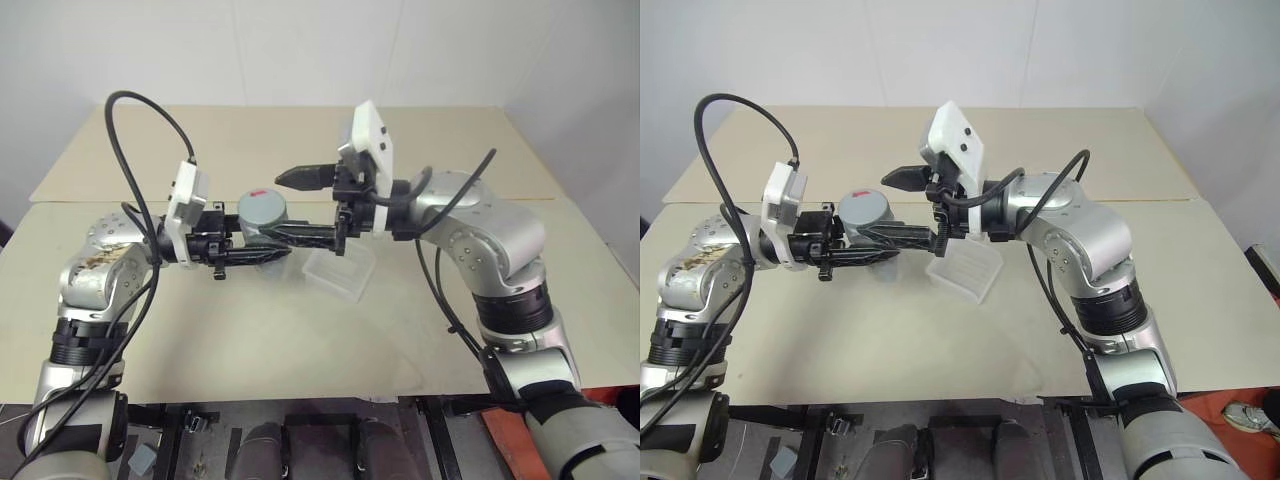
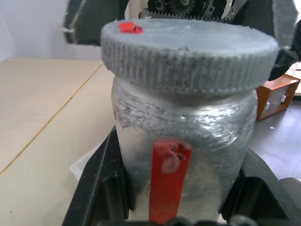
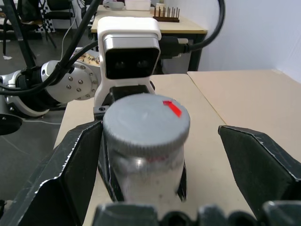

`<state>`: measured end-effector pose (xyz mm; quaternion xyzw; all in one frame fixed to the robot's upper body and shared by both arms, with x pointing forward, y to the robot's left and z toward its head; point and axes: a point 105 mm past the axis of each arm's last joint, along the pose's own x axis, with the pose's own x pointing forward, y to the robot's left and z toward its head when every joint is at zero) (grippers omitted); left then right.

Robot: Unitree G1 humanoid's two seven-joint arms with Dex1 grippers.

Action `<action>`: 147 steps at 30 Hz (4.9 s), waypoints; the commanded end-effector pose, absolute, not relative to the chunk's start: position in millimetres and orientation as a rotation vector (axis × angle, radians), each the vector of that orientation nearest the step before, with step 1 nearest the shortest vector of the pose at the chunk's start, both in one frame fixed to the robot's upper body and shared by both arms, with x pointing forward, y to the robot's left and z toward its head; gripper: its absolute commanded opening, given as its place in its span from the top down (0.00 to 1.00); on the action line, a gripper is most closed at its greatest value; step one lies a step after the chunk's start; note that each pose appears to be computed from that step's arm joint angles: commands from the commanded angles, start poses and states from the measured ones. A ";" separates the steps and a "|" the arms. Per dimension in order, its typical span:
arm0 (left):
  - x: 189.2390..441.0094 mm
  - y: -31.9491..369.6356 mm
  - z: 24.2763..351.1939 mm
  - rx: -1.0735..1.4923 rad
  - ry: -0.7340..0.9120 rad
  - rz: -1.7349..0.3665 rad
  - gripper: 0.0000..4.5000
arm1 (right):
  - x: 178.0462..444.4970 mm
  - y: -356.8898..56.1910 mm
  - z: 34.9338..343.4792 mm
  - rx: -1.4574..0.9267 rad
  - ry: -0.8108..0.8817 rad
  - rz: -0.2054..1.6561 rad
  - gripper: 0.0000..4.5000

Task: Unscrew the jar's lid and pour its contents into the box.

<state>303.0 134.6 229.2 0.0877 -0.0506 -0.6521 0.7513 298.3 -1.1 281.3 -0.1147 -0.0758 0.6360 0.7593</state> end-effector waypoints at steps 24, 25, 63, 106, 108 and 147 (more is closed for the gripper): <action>296.9 131.9 239.7 0.224 -0.164 -1.444 0.57 | 277.7 -11.9 294.8 -0.261 -0.235 1.432 0.01; 296.8 131.4 239.7 0.224 -0.165 -1.446 0.57 | 278.5 -8.4 294.8 -0.260 -0.235 1.431 0.01; 291.5 138.3 221.4 0.271 -0.097 -1.452 0.57 | 274.8 -0.5 322.8 0.016 -0.189 1.473 0.39; 397.0 65.8 225.2 1.660 -0.934 -0.508 0.57 | 297.8 -131.0 218.8 -0.144 0.300 1.010 0.01; 397.2 49.6 228.0 1.848 -1.145 -0.479 0.57 | 294.1 -127.8 220.4 -0.177 0.324 1.052 0.01; 377.6 114.5 231.6 0.558 -0.449 -0.639 0.57 | 301.1 -127.9 238.7 -0.309 0.098 1.032 0.01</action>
